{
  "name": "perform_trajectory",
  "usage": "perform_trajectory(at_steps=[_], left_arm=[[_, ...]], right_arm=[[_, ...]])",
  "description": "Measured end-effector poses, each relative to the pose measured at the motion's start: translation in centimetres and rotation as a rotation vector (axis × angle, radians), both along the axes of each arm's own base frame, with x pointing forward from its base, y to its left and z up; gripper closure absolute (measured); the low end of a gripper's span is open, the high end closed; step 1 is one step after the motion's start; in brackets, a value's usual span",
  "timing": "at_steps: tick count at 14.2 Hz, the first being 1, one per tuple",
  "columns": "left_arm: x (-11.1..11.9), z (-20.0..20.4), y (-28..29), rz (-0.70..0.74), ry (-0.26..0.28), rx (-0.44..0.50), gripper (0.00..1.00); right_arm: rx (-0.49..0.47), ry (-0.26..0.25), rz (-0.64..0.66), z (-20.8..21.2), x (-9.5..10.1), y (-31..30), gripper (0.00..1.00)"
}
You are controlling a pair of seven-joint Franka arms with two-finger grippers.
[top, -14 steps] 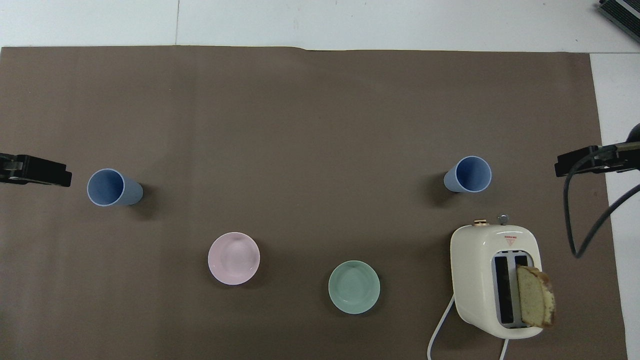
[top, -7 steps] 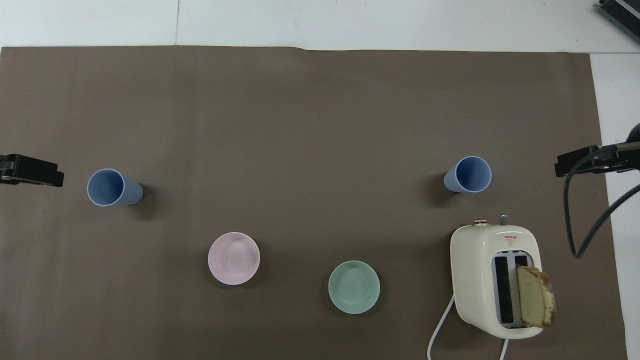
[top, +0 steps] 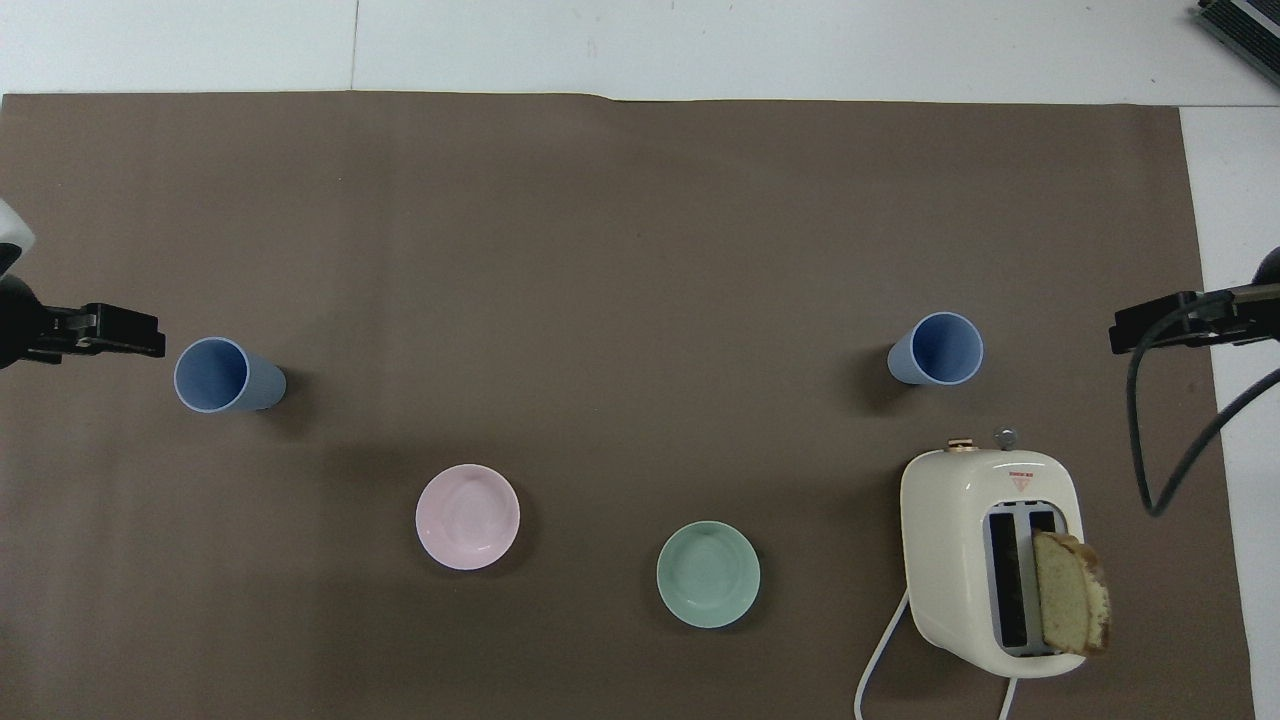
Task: Stack blue cups with both arms
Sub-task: 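Reach the left gripper to the blue cup and grasp it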
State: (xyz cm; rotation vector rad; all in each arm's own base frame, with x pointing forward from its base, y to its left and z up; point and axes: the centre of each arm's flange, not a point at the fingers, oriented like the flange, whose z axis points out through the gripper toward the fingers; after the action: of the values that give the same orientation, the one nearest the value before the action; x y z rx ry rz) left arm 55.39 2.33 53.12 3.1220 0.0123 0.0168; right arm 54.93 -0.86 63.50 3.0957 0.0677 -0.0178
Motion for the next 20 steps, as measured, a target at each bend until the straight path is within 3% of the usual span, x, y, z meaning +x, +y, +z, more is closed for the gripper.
perform_trajectory(at_steps=[3, 7, 11, 16, 18, 20], left_arm=[[0.7, -4.7, 1.5, 0.028, -0.011, 0.003, 0.00], [1.4, -11.9, 3.6, 0.070, 0.020, -0.001, 0.00], [0.7, -15.5, 2.9, 0.061, 0.025, -0.003, 0.00], [0.8, -16.1, 2.6, 0.046, 0.026, -0.005, 0.65], [1.4, -15.2, 2.4, 0.047, 0.004, -0.014, 0.91], [2.6, -13.0, 2.4, 0.047, -0.040, -0.019, 0.96]], right_arm=[[0.000, 0.000, 0.000, 0.0, 0.0, 0.0, 0.00], [0.000, 0.000, 0.000, 0.0, 0.0, 0.0, 0.00], [0.000, 0.000, 0.000, 0.0, 0.0, 0.0, 0.00], [0.000, 0.000, 0.000, 0.0, 0.0, 0.0, 0.00], [0.000, 0.000, 0.000, 0.0, 0.0, 0.0, 0.00], [0.000, 0.000, 0.000, 0.0, 0.0, 0.0, 0.00]])
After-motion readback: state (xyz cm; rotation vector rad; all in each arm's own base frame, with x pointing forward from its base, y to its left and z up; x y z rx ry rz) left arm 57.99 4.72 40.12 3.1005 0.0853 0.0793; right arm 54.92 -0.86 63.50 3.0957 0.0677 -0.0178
